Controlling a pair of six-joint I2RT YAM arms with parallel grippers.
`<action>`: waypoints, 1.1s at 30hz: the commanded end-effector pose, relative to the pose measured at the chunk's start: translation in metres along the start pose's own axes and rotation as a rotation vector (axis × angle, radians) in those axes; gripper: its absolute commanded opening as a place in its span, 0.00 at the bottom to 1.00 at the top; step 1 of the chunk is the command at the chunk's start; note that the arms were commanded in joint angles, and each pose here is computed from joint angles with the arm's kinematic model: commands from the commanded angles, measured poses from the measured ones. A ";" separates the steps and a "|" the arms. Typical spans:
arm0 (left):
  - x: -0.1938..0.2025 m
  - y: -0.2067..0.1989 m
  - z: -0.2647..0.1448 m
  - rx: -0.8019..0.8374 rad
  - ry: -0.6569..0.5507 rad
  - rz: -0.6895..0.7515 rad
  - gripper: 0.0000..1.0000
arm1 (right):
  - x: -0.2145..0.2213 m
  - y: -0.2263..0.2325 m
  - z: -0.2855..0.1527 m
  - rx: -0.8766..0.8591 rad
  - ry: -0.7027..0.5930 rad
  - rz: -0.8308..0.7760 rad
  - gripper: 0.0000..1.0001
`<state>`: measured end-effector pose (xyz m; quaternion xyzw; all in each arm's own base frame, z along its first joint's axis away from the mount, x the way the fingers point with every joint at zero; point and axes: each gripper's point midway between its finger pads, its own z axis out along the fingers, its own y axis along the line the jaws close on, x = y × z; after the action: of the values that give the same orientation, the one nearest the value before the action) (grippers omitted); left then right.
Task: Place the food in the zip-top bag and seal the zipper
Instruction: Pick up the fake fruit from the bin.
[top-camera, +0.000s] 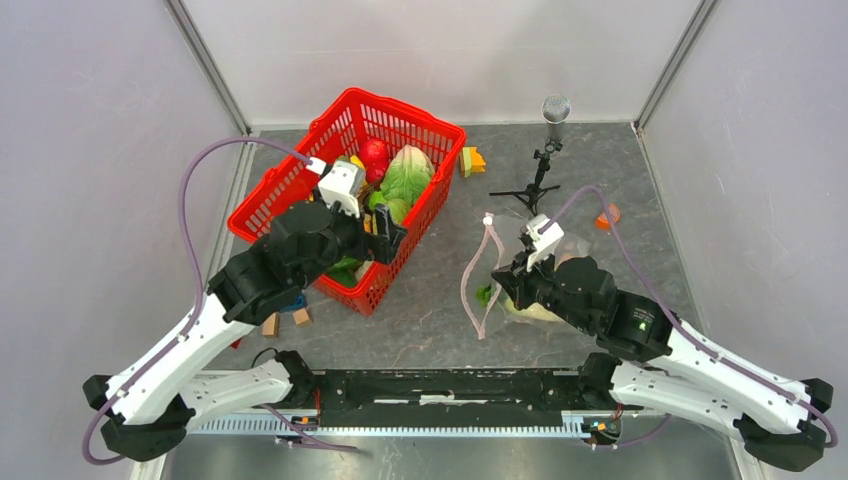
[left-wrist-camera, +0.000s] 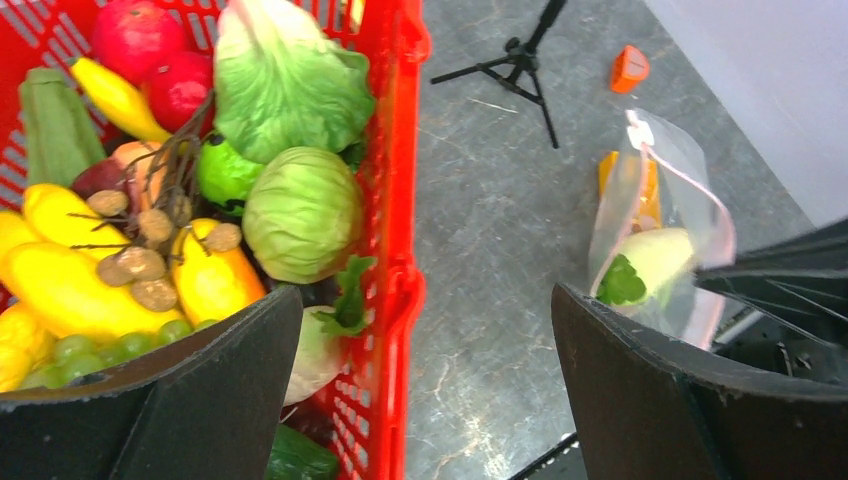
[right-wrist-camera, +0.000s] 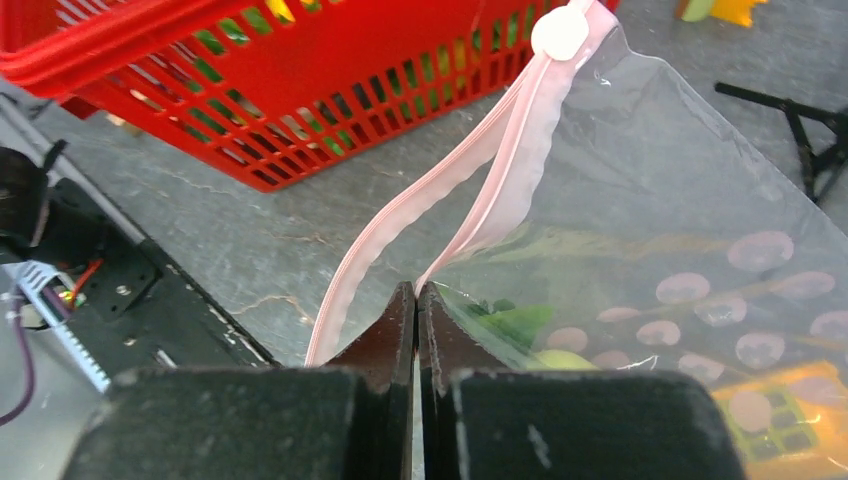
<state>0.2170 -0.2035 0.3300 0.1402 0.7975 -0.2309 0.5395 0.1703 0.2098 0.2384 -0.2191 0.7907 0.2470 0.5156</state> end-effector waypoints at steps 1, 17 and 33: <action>-0.005 0.023 0.001 -0.074 0.002 0.025 1.00 | -0.035 0.027 -0.007 -0.139 -0.119 0.020 0.02; 0.008 0.127 0.064 -0.291 0.207 -0.077 1.00 | -0.006 0.015 0.000 -0.096 -0.112 0.083 0.03; 0.012 0.170 0.135 -0.177 0.330 0.015 1.00 | -0.001 0.012 0.009 -0.070 -0.091 0.061 0.04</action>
<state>0.3744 -0.1132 0.2116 0.0478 0.9183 -0.1170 0.3753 0.1655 0.2229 0.2219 -0.2107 0.7779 0.2917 0.5151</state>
